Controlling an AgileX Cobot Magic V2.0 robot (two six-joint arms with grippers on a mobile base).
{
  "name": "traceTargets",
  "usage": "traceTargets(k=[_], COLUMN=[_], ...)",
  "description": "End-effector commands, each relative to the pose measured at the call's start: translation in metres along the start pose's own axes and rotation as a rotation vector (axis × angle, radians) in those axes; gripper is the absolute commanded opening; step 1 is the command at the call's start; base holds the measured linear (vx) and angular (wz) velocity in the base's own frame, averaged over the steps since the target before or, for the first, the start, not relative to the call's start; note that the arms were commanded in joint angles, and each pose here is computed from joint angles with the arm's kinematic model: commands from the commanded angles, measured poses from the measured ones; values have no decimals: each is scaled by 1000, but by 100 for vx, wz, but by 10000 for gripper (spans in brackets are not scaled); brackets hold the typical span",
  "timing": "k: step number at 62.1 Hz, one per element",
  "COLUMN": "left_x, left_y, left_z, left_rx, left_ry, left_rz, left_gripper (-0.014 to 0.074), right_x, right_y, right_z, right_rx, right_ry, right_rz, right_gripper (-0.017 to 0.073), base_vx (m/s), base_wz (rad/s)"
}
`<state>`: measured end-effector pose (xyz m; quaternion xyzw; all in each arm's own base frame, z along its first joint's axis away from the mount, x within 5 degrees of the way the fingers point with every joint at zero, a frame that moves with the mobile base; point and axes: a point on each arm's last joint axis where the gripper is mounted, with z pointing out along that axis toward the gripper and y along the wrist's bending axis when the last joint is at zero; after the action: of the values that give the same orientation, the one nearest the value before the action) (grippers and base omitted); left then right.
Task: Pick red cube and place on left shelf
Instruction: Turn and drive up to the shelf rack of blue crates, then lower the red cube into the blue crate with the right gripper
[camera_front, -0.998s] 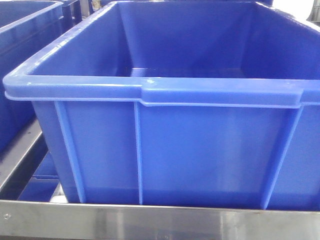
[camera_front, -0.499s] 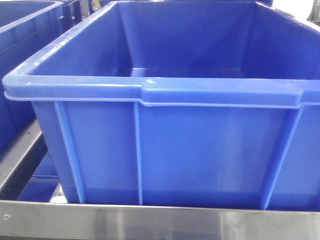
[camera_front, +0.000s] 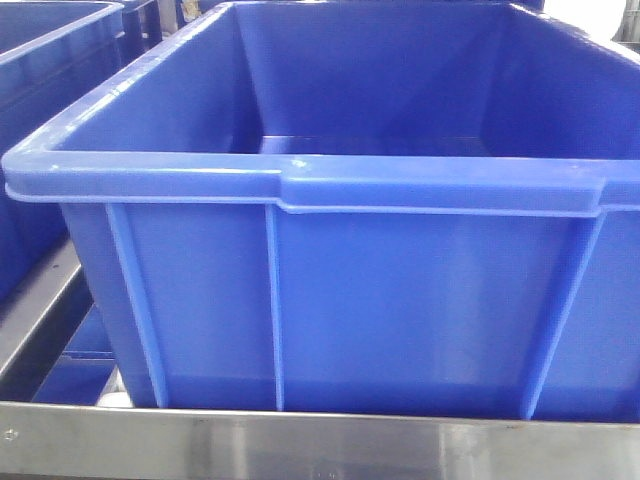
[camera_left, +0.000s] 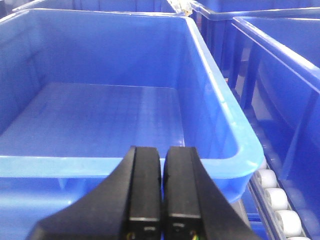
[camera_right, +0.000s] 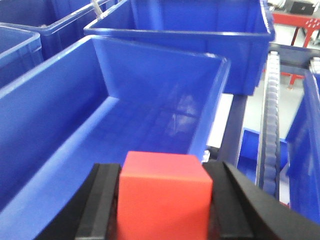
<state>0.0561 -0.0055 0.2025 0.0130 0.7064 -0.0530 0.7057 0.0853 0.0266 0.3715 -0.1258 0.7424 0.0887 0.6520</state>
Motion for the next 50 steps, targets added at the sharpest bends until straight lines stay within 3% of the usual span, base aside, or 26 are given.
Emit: traceTargets(k=[1,11,23,34,50], left_x=[-1,-1,-1,-1,-1], left_y=[0,0,0,0,0], left_z=[0,0,0,0,0], left_rx=[1,1,1,1,1], left_ry=[-76,-76,-76,-76,-76], left_rz=[-6,-6,-6,-6,-6], left_gripper=[101,101,101,101,101], right_x=[-31,-50,-47,-27,10], right_y=[5,31,72,93,118], right_z=[26,81,147,206,273], right_rx=[-23,-113,-176,-135,-116], right_ry=[5,205,441,644,771], right_rz=[-71,-138,-204,-183,-167], right_gripper=[139,139,139,139,139], base_vx=[0,0,0,0,0], base_wz=[0,0,0,0,0])
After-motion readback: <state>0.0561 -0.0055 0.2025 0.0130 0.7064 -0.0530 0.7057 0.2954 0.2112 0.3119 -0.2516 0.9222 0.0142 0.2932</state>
